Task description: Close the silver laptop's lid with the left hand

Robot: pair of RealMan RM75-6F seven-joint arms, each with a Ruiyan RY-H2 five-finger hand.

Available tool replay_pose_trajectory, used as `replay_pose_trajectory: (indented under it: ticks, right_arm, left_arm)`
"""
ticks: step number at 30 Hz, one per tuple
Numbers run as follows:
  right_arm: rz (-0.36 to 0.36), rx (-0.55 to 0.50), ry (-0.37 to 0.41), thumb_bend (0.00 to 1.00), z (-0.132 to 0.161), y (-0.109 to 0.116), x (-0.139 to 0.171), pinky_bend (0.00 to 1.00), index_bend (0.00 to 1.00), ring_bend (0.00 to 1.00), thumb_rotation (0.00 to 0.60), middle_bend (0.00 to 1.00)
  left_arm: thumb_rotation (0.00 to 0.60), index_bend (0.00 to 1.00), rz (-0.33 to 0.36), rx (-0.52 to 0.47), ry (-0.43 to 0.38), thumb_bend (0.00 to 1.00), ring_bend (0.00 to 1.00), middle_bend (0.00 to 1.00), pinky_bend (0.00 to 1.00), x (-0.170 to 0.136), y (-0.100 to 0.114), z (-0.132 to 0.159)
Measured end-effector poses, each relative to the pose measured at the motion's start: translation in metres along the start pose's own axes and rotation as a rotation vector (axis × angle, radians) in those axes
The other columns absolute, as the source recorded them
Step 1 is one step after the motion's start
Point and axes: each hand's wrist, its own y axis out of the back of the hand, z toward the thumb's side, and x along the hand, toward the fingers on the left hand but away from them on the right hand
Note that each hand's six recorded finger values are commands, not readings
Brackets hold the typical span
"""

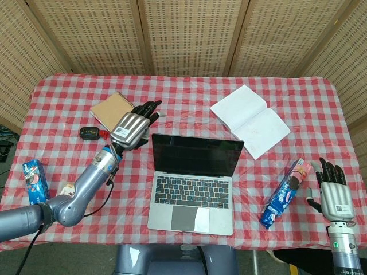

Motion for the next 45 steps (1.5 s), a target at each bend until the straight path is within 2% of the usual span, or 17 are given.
replay_pose_trajectory:
  ticks: [12, 24, 34, 38, 45]
  right_arm:
    - [-0.002, -0.016, -0.002, 0.72, -0.003, 0.003, 0.002, 0.00, 0.00, 0.00, 0.600, 0.00]
    - [-0.001, -0.029, -0.013, 0.72, -0.006, 0.005, 0.000, 0.00, 0.00, 0.00, 0.600, 0.00]
    - [0.004, -0.038, -0.017, 0.73, -0.008, 0.005, -0.001, 0.00, 0.00, 0.00, 0.600, 0.00]
    - [-0.002, -0.042, -0.020, 0.74, -0.009, 0.007, -0.001, 0.00, 0.00, 0.00, 0.600, 0.00]
    - [0.001, -0.042, -0.019, 0.75, -0.009, 0.007, -0.001, 0.00, 0.00, 0.00, 0.600, 0.00]
  left_arm:
    - [0.600, 0.21, -0.093, -0.102, -0.012, 1.00, 0.05, 0.00, 0.19, 0.045, -0.013, 0.041]
    - [0.600, 0.24, -0.160, -0.120, -0.028, 1.00, 0.07, 0.03, 0.20, 0.067, -0.030, 0.075]
    - [0.600, 0.29, -0.192, -0.132, -0.049, 1.00, 0.15, 0.10, 0.26, 0.071, -0.040, 0.094]
    - [0.600, 0.37, -0.203, -0.137, -0.061, 1.00, 0.21, 0.18, 0.30, 0.070, -0.044, 0.101]
    - [0.600, 0.47, -0.176, -0.151, -0.080, 1.00, 0.31, 0.29, 0.40, 0.070, -0.039, 0.109]
